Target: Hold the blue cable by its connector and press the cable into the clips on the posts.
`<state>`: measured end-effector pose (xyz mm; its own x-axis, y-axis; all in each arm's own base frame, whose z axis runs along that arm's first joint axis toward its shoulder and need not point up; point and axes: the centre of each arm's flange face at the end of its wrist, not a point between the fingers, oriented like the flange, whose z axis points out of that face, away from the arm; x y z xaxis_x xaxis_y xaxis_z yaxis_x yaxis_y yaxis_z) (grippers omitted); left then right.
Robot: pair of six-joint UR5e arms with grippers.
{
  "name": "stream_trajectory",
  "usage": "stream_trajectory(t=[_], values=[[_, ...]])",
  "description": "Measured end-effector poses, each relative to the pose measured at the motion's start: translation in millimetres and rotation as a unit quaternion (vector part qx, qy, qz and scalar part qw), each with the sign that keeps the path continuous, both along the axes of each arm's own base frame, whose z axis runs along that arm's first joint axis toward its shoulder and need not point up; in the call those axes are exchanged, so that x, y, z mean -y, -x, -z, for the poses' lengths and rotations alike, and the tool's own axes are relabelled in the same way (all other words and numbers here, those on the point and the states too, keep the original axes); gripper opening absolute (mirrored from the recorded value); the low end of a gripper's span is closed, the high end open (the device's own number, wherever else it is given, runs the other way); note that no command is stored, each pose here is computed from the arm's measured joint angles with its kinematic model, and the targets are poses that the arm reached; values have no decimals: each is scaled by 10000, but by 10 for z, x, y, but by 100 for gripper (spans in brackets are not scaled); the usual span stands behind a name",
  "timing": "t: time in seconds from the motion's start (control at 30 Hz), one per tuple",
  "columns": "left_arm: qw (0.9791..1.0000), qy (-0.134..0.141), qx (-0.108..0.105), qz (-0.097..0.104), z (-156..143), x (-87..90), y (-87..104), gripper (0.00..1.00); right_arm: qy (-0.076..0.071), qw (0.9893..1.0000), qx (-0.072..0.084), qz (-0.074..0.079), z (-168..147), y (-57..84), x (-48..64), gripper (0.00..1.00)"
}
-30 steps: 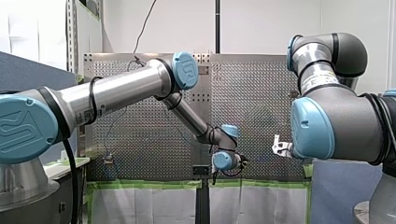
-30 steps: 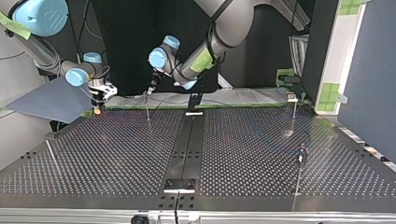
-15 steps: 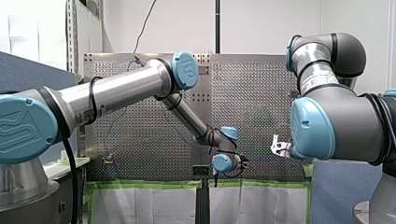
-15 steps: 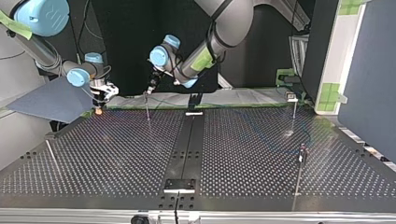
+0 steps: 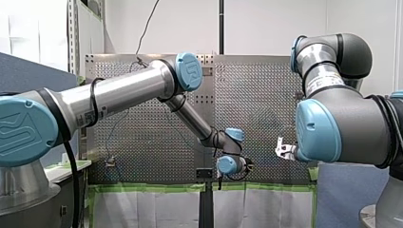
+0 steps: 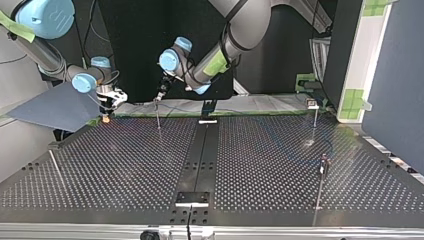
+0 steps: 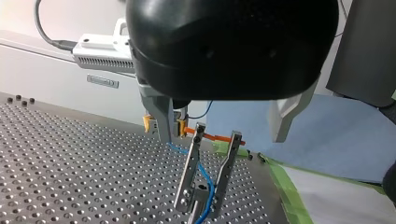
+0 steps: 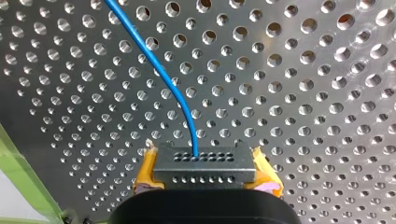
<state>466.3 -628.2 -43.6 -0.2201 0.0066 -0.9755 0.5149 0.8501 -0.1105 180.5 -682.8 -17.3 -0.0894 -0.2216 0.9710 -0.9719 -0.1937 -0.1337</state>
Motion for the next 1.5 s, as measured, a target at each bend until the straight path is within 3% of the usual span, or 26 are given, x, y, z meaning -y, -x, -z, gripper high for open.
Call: stream_trajectory(t=[0.5, 0.7, 0.87, 1.17, 1.5], values=[[10000, -49, -30, 4, 6, -10, 9, 100, 0, 10000, -3, -12, 1, -12, -4, 0], [9995, -324, -55, -11, -101, -112, 17, 100, -4, 10000, 0, -12, 4, -13, -6, 0], [9990, -422, 111, 18, -285, -161, 47, 100, -4, 10000, 4, -16, 3, -21, -8, 0], [9995, -124, 287, 56, -633, -220, 106, 100, -7, 10000, 18, -31, 1, -45, -13, 0], [9986, 446, 257, -151, -1031, -424, 124, 100, -26, 10000, 18, -46, 11, -70, -25, 0]])
